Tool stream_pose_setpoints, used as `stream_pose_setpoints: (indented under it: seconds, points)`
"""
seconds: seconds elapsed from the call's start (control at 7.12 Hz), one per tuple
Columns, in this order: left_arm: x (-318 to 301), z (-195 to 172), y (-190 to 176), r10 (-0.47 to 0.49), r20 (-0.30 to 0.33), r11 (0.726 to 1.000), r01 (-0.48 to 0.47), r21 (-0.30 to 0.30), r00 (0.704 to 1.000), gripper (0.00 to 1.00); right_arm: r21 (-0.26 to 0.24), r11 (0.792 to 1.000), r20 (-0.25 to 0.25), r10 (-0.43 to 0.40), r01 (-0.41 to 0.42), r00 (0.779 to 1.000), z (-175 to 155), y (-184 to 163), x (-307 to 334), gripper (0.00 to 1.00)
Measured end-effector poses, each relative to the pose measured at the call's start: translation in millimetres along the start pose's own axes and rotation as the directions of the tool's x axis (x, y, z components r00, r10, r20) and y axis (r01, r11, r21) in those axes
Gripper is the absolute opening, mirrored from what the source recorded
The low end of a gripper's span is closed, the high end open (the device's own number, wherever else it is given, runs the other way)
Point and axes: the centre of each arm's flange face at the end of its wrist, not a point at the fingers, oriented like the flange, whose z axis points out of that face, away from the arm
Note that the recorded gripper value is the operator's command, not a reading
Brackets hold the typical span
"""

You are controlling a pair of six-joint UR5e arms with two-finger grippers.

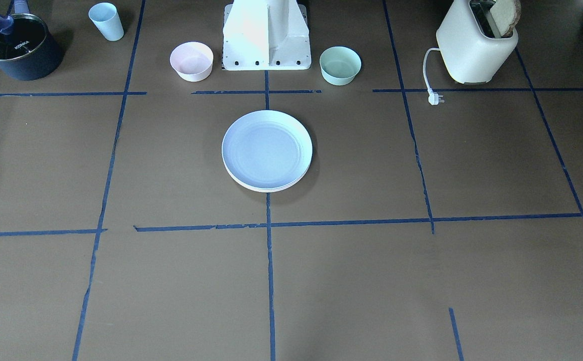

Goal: Stack three plates with pink and blue

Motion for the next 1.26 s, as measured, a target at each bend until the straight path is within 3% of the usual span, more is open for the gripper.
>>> stream_pose_setpoints:
  seconds: [0.28,1.26]
  points:
    - [-0.9,1.3,2.1,-0.003,0.0,1.0,0.003,-0.003,1.0,1.0,0.004,0.999,0.005,0.043,-0.043,0.999,-0.1,30.2,14.7,1.0]
    - [-7.9,9.3,9.9,-0.021,-0.005,1.0,0.021,-0.02,1.0,1.0,0.013,0.999,0.008,0.051,-0.051,0.999,-2.9,29.9,14.1,1.0]
